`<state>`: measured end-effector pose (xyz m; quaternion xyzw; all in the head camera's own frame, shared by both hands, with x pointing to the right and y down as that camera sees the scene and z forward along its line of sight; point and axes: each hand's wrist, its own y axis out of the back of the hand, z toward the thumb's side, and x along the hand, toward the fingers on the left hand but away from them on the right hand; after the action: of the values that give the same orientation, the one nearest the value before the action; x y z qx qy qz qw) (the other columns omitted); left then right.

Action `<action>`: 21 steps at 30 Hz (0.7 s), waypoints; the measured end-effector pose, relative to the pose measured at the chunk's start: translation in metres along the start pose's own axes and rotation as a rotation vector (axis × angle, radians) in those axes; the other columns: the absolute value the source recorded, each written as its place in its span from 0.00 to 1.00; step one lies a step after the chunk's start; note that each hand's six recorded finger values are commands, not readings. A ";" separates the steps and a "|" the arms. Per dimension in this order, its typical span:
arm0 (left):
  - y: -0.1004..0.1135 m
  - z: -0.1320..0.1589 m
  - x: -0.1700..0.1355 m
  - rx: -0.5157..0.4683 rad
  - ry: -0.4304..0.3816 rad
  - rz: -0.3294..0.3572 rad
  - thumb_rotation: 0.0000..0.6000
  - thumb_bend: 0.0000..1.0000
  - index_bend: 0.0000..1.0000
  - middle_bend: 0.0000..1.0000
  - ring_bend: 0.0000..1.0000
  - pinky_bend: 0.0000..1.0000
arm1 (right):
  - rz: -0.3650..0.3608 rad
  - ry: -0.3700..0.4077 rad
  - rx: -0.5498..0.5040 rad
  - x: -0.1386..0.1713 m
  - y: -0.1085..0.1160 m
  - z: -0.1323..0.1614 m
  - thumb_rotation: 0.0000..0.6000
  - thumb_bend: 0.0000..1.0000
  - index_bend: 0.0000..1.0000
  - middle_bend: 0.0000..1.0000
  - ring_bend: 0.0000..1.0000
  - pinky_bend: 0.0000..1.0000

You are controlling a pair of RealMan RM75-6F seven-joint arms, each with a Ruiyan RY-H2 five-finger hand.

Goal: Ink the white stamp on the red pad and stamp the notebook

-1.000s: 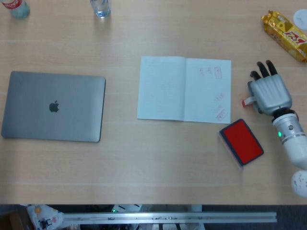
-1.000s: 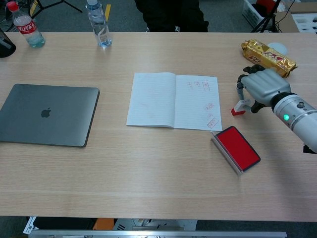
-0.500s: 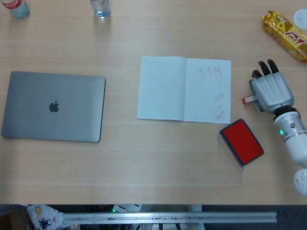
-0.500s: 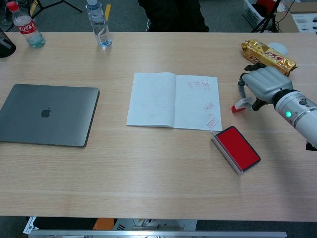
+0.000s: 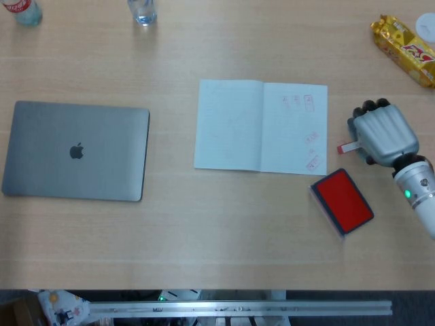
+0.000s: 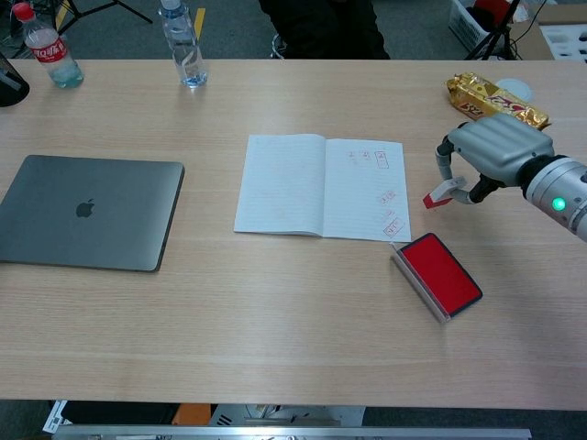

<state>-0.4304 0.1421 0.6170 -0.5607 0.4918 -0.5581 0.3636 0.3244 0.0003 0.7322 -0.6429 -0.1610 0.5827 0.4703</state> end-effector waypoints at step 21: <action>-0.002 0.001 -0.003 0.004 0.002 -0.014 1.00 0.32 0.00 0.00 0.00 0.00 | 0.068 0.151 0.107 0.038 -0.019 0.027 1.00 0.45 0.70 0.53 0.39 0.33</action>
<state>-0.4289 0.1454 0.6181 -0.5631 0.4870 -0.5622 0.3602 0.3167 0.0498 0.7273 -0.6641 -0.0719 0.5558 0.4948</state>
